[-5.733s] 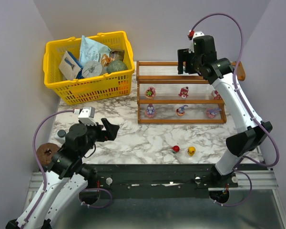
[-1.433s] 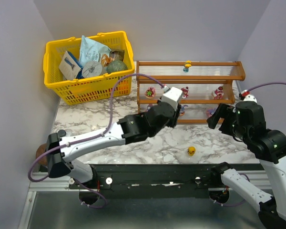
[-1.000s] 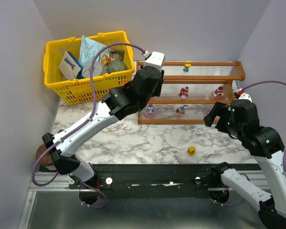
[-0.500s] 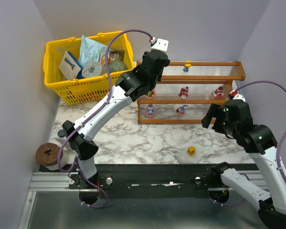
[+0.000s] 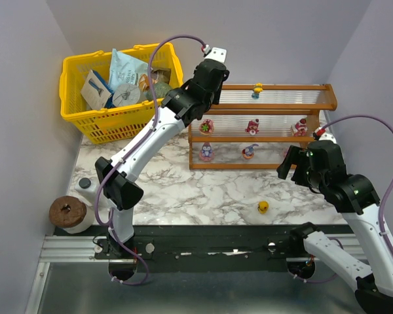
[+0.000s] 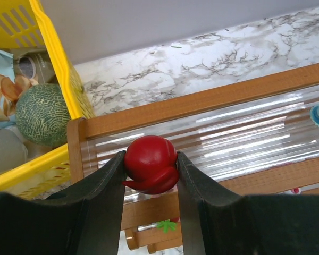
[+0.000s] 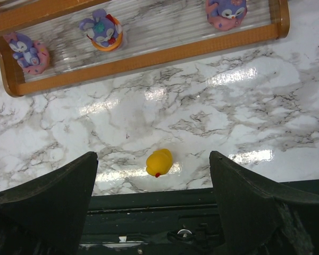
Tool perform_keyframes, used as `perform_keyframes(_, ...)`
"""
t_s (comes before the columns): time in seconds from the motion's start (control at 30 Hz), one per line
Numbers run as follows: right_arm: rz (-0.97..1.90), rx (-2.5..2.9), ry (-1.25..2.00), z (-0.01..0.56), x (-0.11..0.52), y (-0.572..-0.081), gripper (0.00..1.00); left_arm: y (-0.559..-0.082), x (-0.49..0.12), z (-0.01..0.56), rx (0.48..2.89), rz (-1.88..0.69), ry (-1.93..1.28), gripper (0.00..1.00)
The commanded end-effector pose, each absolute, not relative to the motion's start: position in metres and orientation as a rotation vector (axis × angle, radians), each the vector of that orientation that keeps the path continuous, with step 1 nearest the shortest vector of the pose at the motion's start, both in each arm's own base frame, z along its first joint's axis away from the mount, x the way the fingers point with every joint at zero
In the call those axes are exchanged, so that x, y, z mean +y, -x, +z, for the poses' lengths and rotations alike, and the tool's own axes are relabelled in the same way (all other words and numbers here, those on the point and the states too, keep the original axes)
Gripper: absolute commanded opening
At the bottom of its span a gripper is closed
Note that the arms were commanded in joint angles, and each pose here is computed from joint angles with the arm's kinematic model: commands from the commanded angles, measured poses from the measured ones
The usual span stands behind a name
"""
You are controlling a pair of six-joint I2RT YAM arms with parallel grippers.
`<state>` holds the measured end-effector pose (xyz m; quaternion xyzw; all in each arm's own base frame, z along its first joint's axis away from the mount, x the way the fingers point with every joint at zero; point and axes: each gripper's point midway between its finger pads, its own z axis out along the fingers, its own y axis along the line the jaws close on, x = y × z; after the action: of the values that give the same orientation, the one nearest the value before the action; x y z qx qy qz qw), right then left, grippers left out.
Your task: Place and organize the plastic toys onto the shelf
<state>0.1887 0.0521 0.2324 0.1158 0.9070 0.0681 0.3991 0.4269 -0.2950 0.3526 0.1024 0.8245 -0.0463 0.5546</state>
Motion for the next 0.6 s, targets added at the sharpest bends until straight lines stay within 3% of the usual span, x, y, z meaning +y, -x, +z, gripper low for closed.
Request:
perform_keyframes(0.0,0.145,2.288,-0.291,0.23,0.048,-0.19,0.92,-0.426,-0.301,0.344,1.974,-0.247,-0.243,0.14)
perform_keyframes(0.23,0.143,2.295,-0.284,0.229,0.049,-0.192,0.92,-0.429,-0.3,0.338,1.98,-0.295,-0.26,0.15)
perform_keyframes(0.57,0.137,2.293,-0.288,0.228,0.049,-0.195,0.92,-0.433,-0.296,0.342,1.97,-0.309,-0.257,0.27)
